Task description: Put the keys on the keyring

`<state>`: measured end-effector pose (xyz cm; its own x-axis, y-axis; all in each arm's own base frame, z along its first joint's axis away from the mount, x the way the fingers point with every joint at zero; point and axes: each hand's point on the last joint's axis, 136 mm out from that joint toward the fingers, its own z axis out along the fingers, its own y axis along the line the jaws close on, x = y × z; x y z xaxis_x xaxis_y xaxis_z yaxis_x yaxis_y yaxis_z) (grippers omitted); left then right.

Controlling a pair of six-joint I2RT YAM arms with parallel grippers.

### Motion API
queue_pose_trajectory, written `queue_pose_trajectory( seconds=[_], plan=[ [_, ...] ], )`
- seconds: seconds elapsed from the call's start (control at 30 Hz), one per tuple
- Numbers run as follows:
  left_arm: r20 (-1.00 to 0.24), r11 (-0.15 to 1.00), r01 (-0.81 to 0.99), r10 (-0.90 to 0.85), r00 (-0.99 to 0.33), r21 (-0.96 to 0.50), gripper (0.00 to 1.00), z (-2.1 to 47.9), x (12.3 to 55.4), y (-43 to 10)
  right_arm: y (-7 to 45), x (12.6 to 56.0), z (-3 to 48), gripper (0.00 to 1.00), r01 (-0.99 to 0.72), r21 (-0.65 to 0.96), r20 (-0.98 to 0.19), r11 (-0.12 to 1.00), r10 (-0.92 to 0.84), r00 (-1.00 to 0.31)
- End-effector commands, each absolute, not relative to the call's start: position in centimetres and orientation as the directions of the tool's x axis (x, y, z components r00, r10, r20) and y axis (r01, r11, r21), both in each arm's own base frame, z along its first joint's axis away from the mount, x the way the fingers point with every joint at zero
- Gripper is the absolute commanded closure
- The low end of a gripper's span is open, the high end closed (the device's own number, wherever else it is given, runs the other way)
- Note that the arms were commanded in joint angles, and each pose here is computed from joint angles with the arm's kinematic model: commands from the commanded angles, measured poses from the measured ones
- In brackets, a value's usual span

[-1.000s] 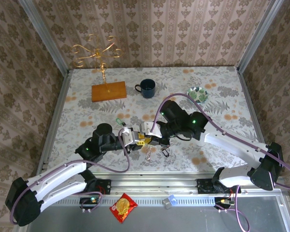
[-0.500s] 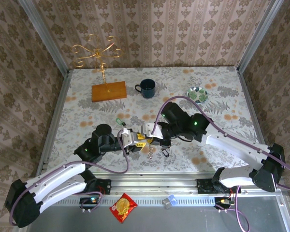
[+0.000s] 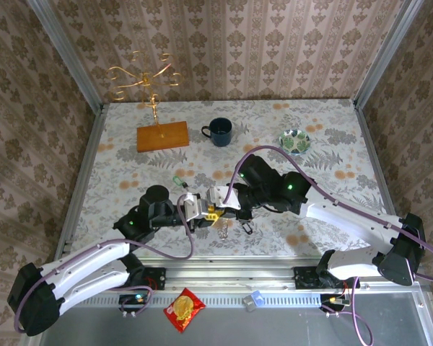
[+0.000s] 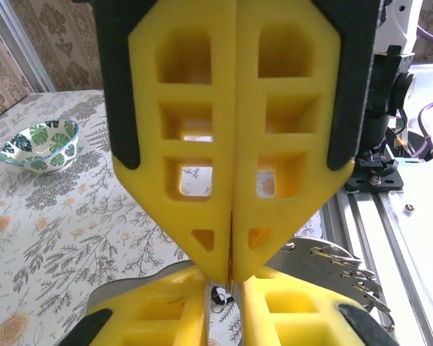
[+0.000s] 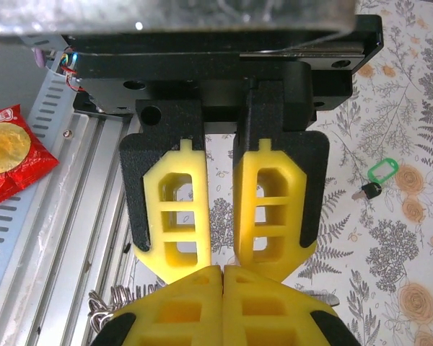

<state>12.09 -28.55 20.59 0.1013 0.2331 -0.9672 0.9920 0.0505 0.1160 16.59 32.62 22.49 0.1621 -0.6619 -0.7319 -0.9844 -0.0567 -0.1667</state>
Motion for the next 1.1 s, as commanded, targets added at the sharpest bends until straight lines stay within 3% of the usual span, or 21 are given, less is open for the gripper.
queue_pose_trajectory(
  seconds=[0.0, 0.17, 0.3, 0.47, 0.63, 0.9, 1.07],
  plan=[
    [-0.975, 0.021, 0.993, 0.194, 0.109, 0.115, 0.86, 21.2, 11.4, -28.7, 33.2, 16.4, 22.0, 1.00, -0.986, -0.158, -0.736, -0.060, -0.659, 0.158],
    [-0.975, 0.021, 0.992, 0.190, 0.117, 0.123, 1.00, 21.1, 11.3, -28.7, 33.0, 16.3, 21.9, 1.00, -0.988, -0.145, -0.737, -0.049, -0.661, 0.141],
    [-0.975, 0.020, 0.991, 0.185, 0.126, 0.132, 1.00, 21.0, 11.3, -28.7, 32.7, 16.4, 23.8, 0.66, -0.984, -0.179, -0.777, -0.008, -0.613, 0.146],
    [-0.973, 0.012, 0.990, 0.185, 0.138, 0.143, 1.00, 20.8, 11.1, -28.6, 30.4, 17.3, 26.7, 0.55, -0.966, -0.232, -0.849, 0.116, -0.508, 0.143],
    [-0.970, 0.013, 0.987, 0.186, 0.157, 0.163, 1.00, 20.6, 11.2, -28.6, 28.2, 17.3, 25.7, 0.48, -0.967, -0.093, -0.886, 0.239, -0.463, -0.029],
    [-0.967, 0.012, 0.983, 0.183, 0.178, 0.183, 1.00, 20.5, 11.1, -28.8, 29.0, 15.4, 23.6, 0.43, -0.879, 0.365, -0.831, 0.307, -0.318, -0.456],
    [-0.967, 0.009, 0.983, 0.181, 0.181, 0.185, 1.00, 20.6, 11.0, -28.8, 29.3, 15.6, 22.6, 0.41, -0.831, 0.442, -0.781, 0.338, -0.311, -0.542]
  ],
)
